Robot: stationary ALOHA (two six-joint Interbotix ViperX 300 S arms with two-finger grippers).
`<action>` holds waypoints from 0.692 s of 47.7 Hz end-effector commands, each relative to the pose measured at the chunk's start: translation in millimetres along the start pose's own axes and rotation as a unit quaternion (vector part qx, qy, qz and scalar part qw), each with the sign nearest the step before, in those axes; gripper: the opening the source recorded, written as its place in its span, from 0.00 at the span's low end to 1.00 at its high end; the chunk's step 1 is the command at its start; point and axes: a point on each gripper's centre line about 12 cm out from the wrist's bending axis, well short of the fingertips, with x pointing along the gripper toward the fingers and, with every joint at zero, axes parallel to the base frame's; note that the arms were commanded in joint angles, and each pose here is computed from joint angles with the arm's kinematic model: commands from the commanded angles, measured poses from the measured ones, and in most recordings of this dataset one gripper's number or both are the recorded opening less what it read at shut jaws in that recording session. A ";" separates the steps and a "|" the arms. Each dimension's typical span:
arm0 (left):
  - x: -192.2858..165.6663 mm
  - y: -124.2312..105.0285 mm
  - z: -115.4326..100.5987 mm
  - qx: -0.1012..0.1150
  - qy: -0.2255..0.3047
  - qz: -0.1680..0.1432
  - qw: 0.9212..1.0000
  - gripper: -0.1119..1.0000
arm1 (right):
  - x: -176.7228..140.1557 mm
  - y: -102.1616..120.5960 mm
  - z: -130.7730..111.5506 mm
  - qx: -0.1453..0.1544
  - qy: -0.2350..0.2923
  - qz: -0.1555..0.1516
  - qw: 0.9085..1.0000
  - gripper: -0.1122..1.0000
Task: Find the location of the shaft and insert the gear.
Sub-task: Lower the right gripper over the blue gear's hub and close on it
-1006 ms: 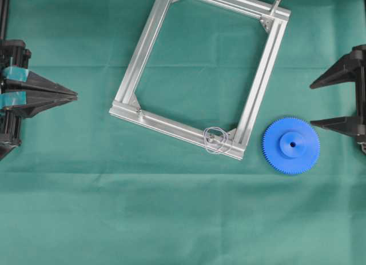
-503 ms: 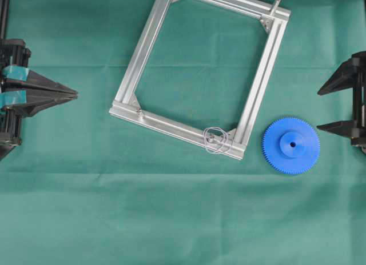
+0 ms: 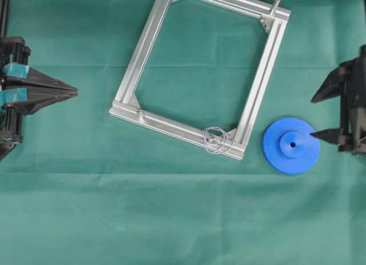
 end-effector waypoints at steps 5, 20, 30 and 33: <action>2.1 0.6 3.4 -0.002 -0.004 0.002 1.000 0.11 | 12.0 6.8 0.4 0.002 0.011 0.005 1.000 0.93; 2.1 1.3 3.4 -0.002 -0.004 0.003 1.000 0.11 | 40.0 15.3 -10.2 0.010 0.025 0.011 1.000 0.93; 2.1 1.6 3.4 -0.003 -0.004 0.004 1.000 0.11 | 54.0 14.6 -16.7 0.013 0.027 0.012 0.999 0.93; 2.1 1.3 4.0 -0.003 -0.005 0.003 1.000 0.11 | 59.4 13.6 -19.7 0.014 0.028 0.011 0.999 0.93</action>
